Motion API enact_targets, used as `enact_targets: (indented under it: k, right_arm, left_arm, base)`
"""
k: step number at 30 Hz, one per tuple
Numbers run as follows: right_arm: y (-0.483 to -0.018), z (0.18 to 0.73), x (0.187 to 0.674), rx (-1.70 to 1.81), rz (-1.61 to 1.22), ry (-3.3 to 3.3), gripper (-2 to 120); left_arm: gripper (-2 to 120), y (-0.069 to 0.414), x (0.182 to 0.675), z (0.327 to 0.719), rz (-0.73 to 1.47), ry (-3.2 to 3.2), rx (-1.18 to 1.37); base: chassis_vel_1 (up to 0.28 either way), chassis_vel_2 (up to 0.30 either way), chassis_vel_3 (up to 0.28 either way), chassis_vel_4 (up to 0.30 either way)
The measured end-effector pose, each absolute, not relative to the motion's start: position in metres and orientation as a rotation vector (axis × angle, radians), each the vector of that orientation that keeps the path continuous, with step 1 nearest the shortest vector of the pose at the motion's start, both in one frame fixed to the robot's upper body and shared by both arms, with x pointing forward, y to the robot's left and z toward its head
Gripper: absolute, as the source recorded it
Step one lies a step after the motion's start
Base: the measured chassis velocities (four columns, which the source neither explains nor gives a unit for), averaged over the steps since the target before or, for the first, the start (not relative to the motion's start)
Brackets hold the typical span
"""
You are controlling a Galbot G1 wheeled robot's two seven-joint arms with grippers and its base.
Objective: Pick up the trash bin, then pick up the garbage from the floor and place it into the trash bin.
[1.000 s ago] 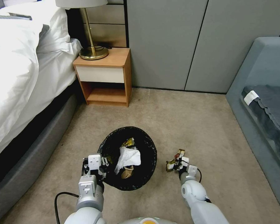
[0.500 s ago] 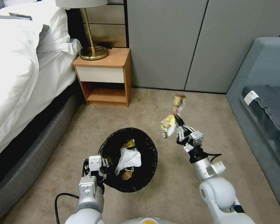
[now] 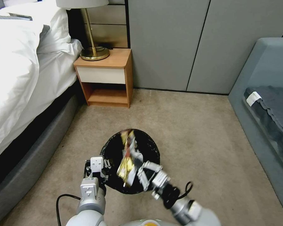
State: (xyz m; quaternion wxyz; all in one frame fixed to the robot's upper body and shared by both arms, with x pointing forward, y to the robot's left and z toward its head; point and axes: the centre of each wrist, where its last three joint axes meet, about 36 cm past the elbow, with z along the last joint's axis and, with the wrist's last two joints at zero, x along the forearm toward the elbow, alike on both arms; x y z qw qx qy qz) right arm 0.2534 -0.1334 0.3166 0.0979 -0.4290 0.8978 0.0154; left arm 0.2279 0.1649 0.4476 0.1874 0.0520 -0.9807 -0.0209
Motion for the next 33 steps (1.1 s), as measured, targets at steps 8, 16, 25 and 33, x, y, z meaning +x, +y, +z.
enact_targets:
  k: [8, 16, 25, 33]
  right_arm:
    - [-0.127, 0.283, 0.279, -1.233, 0.032, 2.776, 0]
    - [-0.126, 0.258, 0.300, -1.174, 0.015, 2.863, 0]
    - [-0.126, 0.253, 0.305, -1.148, 0.014, 2.909, 18]
    - [-0.125, 0.265, 0.301, -1.141, 0.024, 2.888, 46]
  left_arm:
    - [0, 0.163, 0.226, 0.448, -0.056, -2.758, 0.140]
    - [0, 0.161, 0.224, 0.448, -0.058, -2.754, 0.141]
    - [0, 0.161, 0.223, 0.448, -0.059, -2.755, 0.141]
    - [0, 0.161, 0.225, 0.449, -0.054, -2.761, 0.142]
  base:
    - [0.000, 0.000, 0.000, 0.000]
    - [0.000, 0.000, 0.000, 0.000]
    - [0.000, 0.000, 0.000, 0.000]
    - [0.000, 0.000, 0.000, 0.000]
